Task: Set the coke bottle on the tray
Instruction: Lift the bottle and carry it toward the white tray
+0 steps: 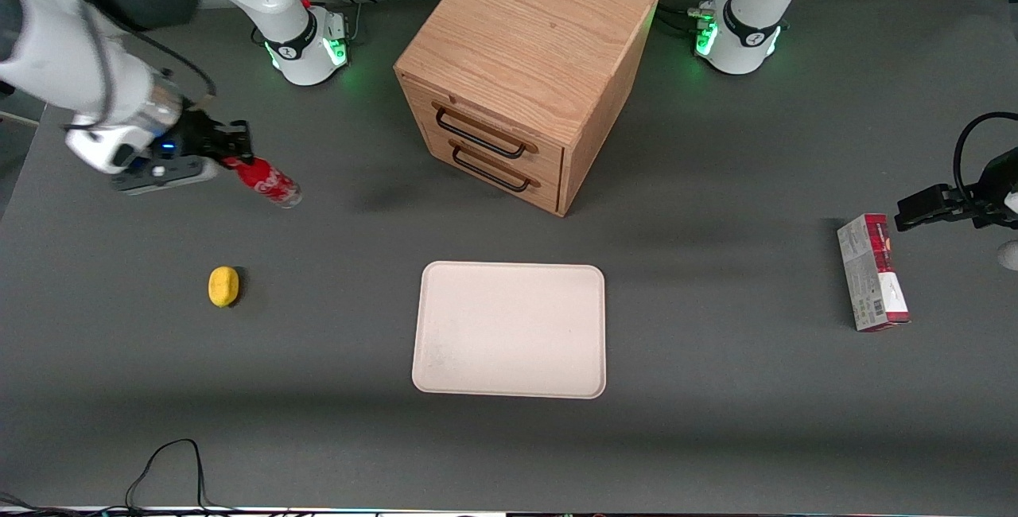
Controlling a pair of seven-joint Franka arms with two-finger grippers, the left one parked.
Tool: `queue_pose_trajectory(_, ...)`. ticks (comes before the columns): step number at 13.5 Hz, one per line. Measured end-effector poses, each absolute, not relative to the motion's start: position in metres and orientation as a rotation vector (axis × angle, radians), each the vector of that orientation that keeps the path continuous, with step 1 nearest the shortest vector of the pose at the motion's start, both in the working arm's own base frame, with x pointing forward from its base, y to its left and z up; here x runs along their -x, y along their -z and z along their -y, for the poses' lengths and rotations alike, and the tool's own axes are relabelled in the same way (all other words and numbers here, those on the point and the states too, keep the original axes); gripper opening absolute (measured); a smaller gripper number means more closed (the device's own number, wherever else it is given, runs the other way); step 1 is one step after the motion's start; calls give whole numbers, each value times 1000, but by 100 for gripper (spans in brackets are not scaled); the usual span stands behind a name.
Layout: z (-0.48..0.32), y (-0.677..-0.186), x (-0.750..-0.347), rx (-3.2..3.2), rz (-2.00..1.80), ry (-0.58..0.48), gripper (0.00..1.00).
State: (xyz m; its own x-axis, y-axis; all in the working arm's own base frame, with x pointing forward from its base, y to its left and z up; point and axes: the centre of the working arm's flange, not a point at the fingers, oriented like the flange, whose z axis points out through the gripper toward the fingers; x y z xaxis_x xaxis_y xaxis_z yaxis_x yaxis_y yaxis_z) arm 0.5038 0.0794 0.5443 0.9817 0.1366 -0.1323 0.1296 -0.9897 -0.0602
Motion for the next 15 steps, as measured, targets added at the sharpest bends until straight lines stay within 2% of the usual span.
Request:
queue_pose_trajectory(3,-81,-592,-545,3078,204,-276,32)
queue_pose_trajectory(7,-93,-585,-586,3091,123,-294,32)
queue_pose_trajectory(11,-180,-528,-649,3088,-71,-299,32)
queue_pose_trajectory(13,-229,-476,-686,3047,-190,-214,32)
queue_pose_trajectory(15,-258,-429,-706,3022,-215,-145,32)
